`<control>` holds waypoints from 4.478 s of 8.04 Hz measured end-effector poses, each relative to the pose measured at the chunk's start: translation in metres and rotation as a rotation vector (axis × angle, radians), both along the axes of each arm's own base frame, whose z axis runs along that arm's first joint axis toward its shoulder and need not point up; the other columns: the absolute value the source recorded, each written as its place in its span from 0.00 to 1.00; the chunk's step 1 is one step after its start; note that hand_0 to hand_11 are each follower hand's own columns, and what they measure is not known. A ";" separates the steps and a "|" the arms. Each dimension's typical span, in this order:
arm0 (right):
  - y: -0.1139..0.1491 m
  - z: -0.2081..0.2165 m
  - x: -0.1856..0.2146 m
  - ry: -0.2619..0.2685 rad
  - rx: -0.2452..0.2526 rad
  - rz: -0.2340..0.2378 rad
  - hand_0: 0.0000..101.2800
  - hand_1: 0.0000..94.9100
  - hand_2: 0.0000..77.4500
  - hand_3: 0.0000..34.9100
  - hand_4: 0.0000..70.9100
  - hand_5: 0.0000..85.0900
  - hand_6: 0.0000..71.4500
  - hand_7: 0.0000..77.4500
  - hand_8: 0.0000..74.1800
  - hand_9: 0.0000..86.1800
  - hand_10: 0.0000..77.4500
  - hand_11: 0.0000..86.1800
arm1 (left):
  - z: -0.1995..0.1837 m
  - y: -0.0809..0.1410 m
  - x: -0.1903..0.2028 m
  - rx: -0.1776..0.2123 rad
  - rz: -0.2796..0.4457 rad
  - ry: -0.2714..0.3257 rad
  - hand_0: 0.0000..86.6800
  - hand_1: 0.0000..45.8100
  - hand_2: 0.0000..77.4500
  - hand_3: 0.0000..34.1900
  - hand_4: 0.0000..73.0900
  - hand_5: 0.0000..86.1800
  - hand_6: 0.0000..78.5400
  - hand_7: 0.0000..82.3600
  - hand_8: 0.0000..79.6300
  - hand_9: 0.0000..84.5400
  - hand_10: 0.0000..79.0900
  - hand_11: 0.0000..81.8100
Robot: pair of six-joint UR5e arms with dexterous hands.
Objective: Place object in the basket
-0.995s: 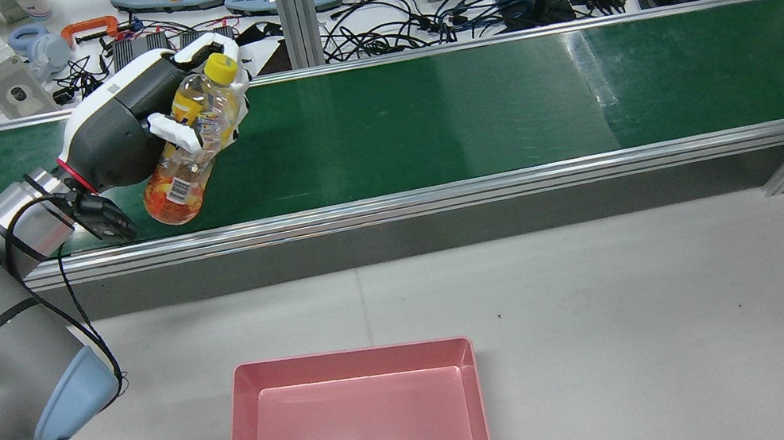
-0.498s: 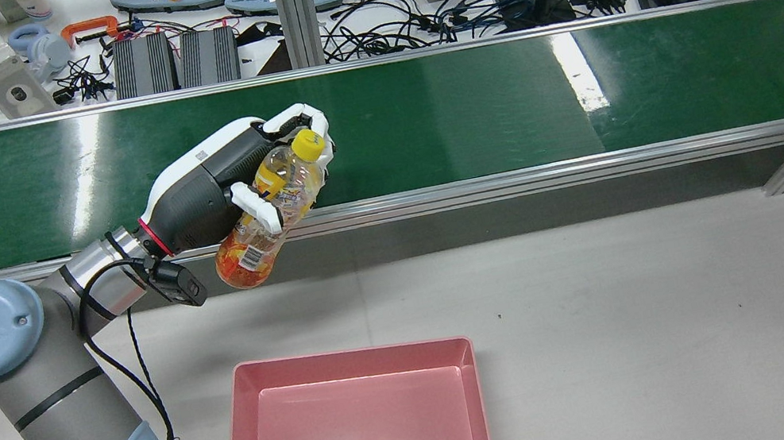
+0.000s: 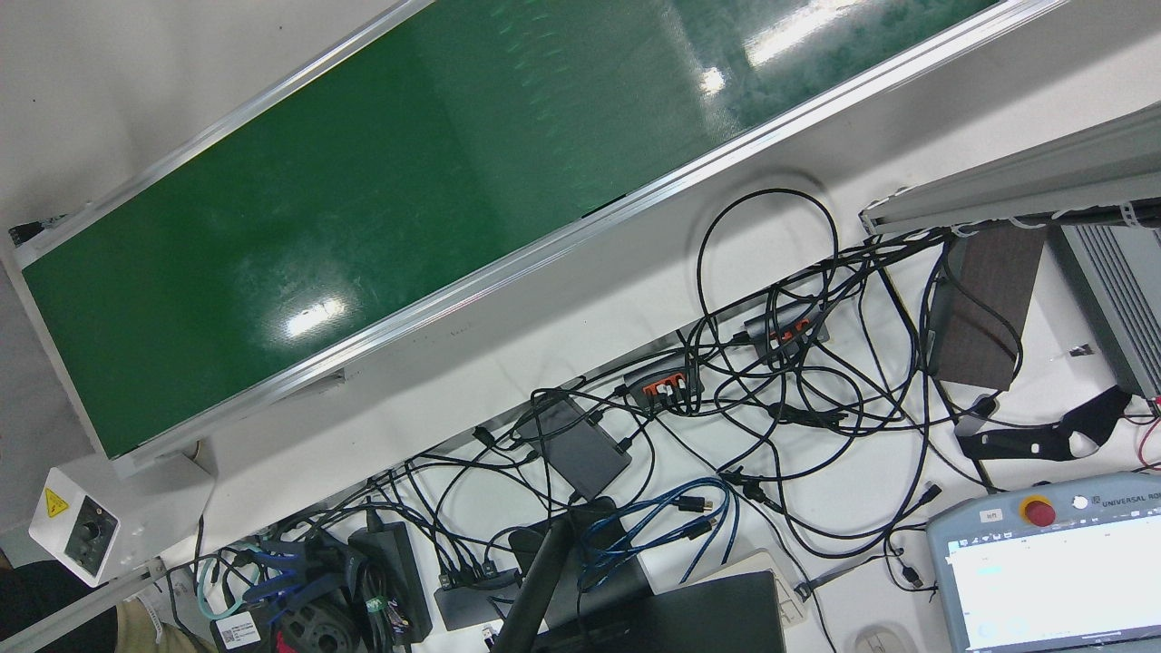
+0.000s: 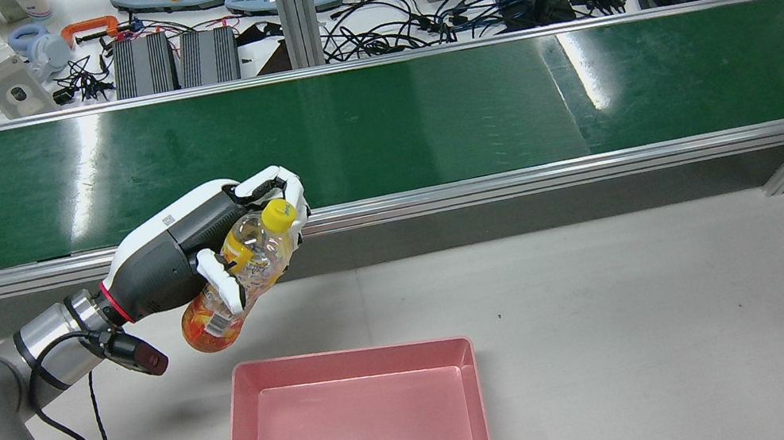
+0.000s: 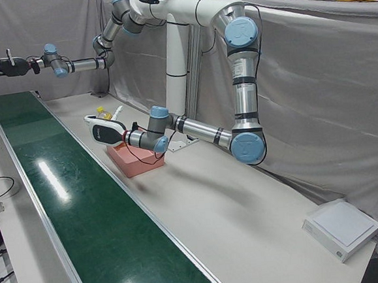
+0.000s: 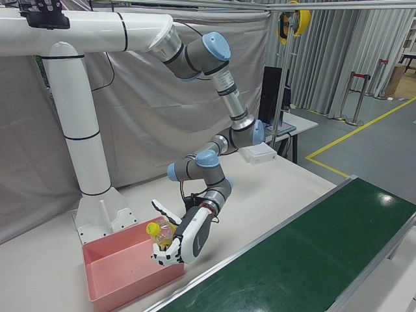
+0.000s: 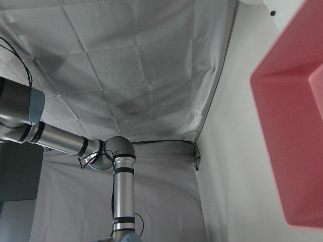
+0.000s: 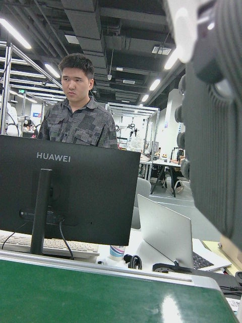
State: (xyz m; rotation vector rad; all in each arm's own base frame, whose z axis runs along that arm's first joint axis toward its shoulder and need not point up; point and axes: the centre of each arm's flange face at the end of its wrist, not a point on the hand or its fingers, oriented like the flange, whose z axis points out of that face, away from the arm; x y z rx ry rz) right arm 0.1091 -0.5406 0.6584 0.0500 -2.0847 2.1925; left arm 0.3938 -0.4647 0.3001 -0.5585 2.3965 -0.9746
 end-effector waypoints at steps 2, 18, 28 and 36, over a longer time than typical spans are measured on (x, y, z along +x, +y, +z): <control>0.000 0.000 0.000 0.000 0.000 0.000 0.00 0.00 0.01 0.01 0.00 0.00 0.00 0.01 0.00 0.00 0.00 0.00 | 0.012 0.023 0.005 0.009 0.021 -0.022 0.54 0.06 0.01 0.00 0.10 0.82 0.44 0.85 0.65 0.84 0.83 0.85; 0.000 0.000 0.000 0.000 0.000 0.000 0.00 0.00 0.01 0.01 0.00 0.00 0.00 0.01 0.00 0.00 0.00 0.00 | -0.033 0.120 0.024 0.135 0.099 -0.112 0.58 0.21 0.00 0.00 0.01 0.03 0.01 0.03 0.00 0.01 0.08 0.17; 0.000 0.000 0.000 0.000 0.000 0.000 0.00 0.00 0.01 0.01 0.00 0.00 0.00 0.01 0.00 0.00 0.00 0.00 | -0.028 -0.020 -0.181 0.029 -0.342 -0.199 0.59 0.36 0.00 0.00 0.01 0.11 0.04 0.04 0.00 0.01 0.10 0.17; 0.000 0.000 0.000 0.000 0.000 0.000 0.00 0.00 0.01 0.01 0.00 0.00 0.00 0.01 0.00 0.00 0.00 0.00 | 0.058 -0.112 -0.255 -0.102 -0.538 -0.317 0.57 0.24 0.01 0.00 0.01 0.07 0.03 0.02 0.01 0.02 0.14 0.22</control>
